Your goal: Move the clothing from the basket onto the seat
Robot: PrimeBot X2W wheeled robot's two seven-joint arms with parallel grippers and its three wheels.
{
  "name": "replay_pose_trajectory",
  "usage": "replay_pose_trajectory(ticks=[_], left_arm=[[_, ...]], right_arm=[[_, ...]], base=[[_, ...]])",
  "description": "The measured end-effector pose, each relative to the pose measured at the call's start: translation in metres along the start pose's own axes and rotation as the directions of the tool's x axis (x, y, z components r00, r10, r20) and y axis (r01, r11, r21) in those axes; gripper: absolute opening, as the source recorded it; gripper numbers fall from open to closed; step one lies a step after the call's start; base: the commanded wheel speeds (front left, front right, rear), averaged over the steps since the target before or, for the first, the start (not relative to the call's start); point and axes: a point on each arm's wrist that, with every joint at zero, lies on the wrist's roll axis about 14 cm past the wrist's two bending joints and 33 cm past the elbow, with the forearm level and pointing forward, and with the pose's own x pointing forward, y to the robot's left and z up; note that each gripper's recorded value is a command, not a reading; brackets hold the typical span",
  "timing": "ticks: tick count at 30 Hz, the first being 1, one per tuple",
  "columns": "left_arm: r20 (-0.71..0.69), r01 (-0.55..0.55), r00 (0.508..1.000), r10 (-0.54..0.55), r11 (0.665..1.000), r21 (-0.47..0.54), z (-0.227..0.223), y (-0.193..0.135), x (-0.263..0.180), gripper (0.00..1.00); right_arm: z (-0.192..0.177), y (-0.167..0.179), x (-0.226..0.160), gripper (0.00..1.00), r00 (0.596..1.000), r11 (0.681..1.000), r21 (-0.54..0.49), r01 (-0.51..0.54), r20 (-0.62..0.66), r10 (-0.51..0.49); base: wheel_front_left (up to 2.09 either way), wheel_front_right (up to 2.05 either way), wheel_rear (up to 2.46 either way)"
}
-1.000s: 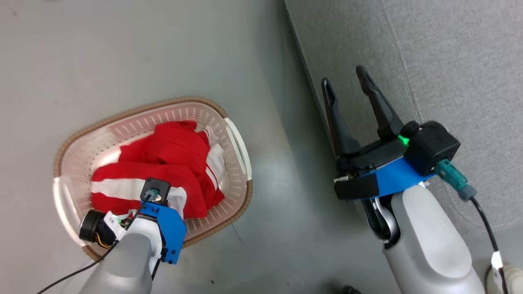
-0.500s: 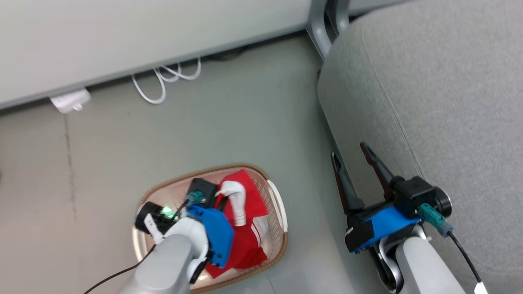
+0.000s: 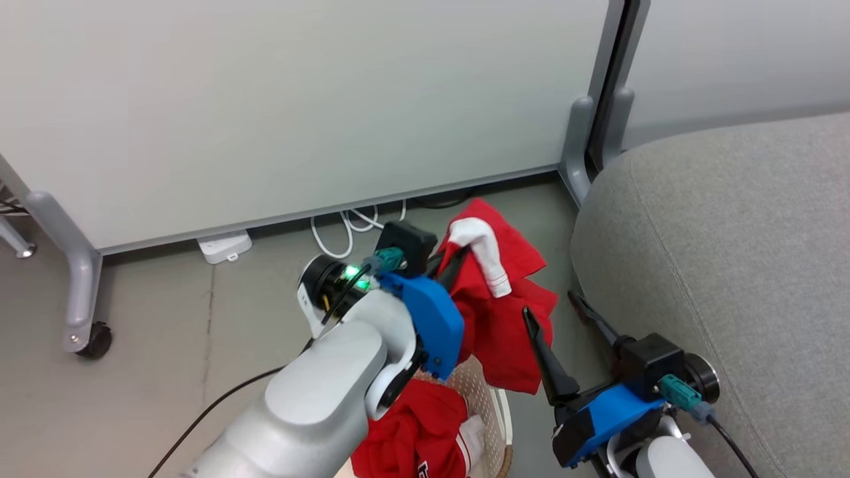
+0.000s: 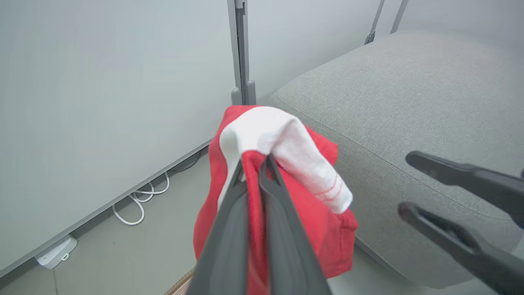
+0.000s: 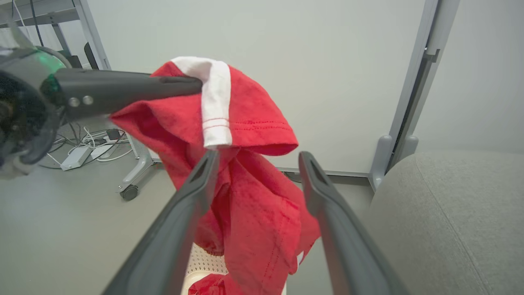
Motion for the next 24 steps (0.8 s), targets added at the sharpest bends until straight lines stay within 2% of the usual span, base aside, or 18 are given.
replay_pose_trajectory(ticks=[9,20,24], left_arm=[[0.079,0.024,0.996,-0.028,0.998,0.05,0.052,-0.016,-0.005,0.0],[0.082,0.036,0.996,-0.04,0.998,0.048,0.054,-0.026,-0.008,0.0],[0.07,0.046,0.996,-0.049,0.998,0.041,0.049,-0.03,-0.008,0.0]], right_arm=[[0.008,0.021,-0.008,1.0,0.999,0.999,0.0,-0.053,0.012,0.053],[0.011,0.034,-0.011,1.0,0.996,0.996,0.003,-0.086,0.01,0.086],[0.005,0.039,-0.008,1.0,0.994,0.994,-0.004,-0.108,-0.027,0.108]], base=[[0.0,0.0,0.0],[0.0,0.0,0.0],[0.0,0.0,0.0]])
